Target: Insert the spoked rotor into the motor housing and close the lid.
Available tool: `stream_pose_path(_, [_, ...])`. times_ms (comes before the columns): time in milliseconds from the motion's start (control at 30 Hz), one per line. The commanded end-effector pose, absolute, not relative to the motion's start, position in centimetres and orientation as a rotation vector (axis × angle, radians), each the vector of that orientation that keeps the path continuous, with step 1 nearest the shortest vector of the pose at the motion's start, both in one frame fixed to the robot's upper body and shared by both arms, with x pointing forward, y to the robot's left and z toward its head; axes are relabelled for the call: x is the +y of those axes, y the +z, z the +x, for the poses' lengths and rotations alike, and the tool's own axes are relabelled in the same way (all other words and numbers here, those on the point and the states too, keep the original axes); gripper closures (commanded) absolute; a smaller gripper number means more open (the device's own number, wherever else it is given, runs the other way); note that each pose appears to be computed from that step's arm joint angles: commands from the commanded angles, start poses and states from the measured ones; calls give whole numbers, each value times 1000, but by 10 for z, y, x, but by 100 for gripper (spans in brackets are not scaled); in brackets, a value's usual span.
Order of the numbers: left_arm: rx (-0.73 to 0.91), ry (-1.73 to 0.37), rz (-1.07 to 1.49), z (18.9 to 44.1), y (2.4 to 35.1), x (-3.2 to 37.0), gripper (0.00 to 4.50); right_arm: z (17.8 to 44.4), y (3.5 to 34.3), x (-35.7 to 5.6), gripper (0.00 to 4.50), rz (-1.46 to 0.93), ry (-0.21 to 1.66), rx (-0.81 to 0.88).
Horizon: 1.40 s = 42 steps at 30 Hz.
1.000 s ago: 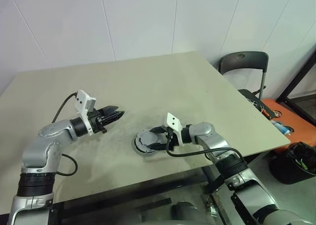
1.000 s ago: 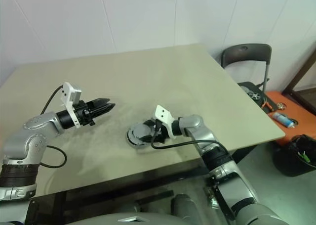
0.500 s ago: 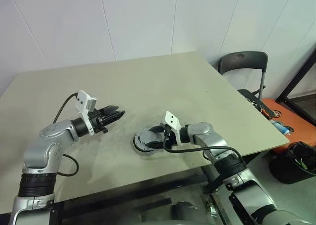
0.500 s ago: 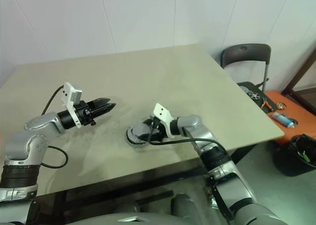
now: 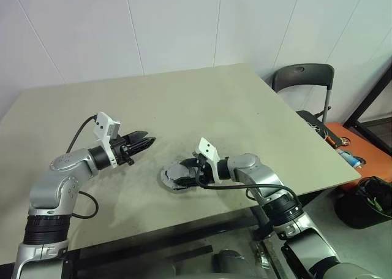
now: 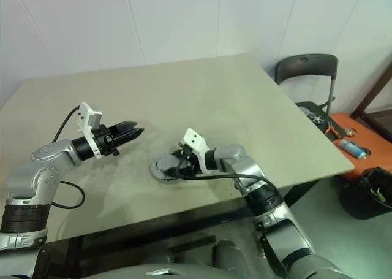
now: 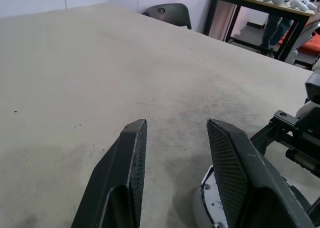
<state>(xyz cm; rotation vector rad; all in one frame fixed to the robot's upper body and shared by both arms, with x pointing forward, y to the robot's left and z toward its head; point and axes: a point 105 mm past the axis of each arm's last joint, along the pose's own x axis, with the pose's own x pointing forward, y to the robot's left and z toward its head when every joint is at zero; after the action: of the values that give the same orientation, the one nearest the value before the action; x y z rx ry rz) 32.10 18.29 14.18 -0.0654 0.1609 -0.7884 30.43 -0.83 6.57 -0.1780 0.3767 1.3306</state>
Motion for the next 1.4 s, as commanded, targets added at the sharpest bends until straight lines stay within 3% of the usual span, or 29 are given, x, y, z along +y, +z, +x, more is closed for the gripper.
stream_pose_path(33, [110,-808,-40,319,156,181,246,309,60,-15,145,-249,1306,339])
stream_pose_path(900, [113,-824,-39,319,156,177,246,306,64,-16,145,-198,1400,358])
stream_pose_path(1267, [115,-822,-38,318,156,179,246,321,72,-19,145,-226,1343,274])
stream_pose_path(1400, [115,-826,-42,317,156,176,246,311,73,-17,145,-346,1434,233])
